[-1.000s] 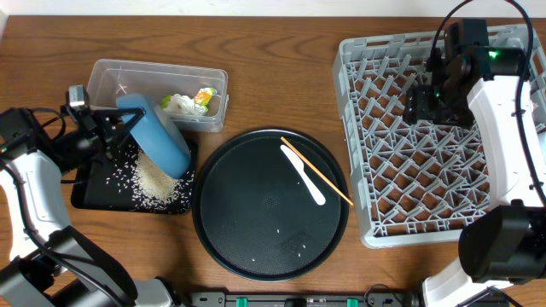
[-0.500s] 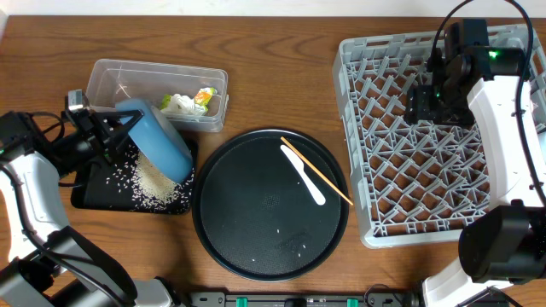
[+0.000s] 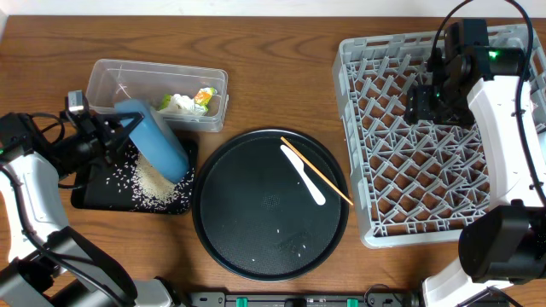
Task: Sort waste into correct bins and load items into the dishwasher rack
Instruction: 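Tilt the blue bowl with left gripper to pour rice onto black tray, then carry the empty blue bowl with left gripper back onto the round tray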
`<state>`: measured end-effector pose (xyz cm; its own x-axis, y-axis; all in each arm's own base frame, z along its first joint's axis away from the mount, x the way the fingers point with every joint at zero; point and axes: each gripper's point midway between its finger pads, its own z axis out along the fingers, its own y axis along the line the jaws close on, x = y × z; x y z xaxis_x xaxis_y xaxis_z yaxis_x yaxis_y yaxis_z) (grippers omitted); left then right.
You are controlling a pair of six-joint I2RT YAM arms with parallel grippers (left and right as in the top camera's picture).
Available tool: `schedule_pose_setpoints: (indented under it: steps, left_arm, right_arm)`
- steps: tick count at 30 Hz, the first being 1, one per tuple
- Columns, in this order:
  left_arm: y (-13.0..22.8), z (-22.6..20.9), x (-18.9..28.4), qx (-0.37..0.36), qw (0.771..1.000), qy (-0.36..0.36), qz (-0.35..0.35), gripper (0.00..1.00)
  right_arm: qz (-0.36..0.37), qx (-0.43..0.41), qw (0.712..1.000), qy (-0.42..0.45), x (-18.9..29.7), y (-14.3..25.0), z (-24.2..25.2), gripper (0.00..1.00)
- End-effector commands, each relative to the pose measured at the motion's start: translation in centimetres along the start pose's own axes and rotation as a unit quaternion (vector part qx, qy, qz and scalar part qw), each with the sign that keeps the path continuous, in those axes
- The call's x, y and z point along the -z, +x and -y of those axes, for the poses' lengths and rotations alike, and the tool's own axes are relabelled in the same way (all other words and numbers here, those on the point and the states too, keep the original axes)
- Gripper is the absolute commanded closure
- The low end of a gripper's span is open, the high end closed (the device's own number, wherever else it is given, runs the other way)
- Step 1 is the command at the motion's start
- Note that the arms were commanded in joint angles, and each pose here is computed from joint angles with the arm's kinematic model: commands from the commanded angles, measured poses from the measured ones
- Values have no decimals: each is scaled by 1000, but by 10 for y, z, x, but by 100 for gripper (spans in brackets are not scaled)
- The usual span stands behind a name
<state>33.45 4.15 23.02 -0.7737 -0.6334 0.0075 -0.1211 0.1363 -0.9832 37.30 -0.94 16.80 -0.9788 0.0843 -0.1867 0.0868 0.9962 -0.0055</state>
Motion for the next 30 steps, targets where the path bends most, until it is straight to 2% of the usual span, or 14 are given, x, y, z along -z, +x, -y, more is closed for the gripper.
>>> schedule_pose_setpoints:
  steps: [1, 2, 4, 6, 7, 8, 9, 12, 18, 25, 30]
  left_arm:
    - [3, 9, 3, -10, 1000, 18, 0, 94]
    - [6, 26, 4, -42, 997, 67, -7, 94]
    - [4, 20, 6, -65, 997, 43, 1, 94]
    - [-3, -9, 9, 21, 999, -37, 20, 94]
    - [-3, -4, 10, 37, 999, -19, 20, 94]
    - [0, 17, 11, 1, 999, 41, 9, 94]
    - [3, 27, 12, -18, 998, 65, 5, 94]
    - [0, 12, 12, -15, 1000, 18, 15, 94]
    - [5, 18, 10, -29, 999, 17, 12, 94]
    - [29, 57, 13, -125, 992, 14, 20, 94]
    - [53, 47, -3, -168, 980, -107, 22, 94]
  right_arm:
    - [7, -6, 1000, 5, 6, 0, 6, 25]
    - [7, -6, 1000, 5, 6, 0, 6, 25]
    - [8, -7, 1000, 5, 6, 0, 6, 24]
    - [8, -7, 1000, 5, 6, 0, 6, 24]
    - [8, -7, 1000, 5, 6, 0, 6, 25]
    - [7, -7, 1000, 5, 6, 1, 6, 25]
    - [6, -7, 1000, 5, 6, 1, 6, 24]
    - [7, -7, 1000, 5, 6, 0, 6, 24]
    - [6, -6, 1000, 5, 6, 1, 6, 25]
    - [6, -7, 1000, 5, 6, 1, 6, 25]
    - [6, -7, 1000, 5, 6, 1, 6, 25]
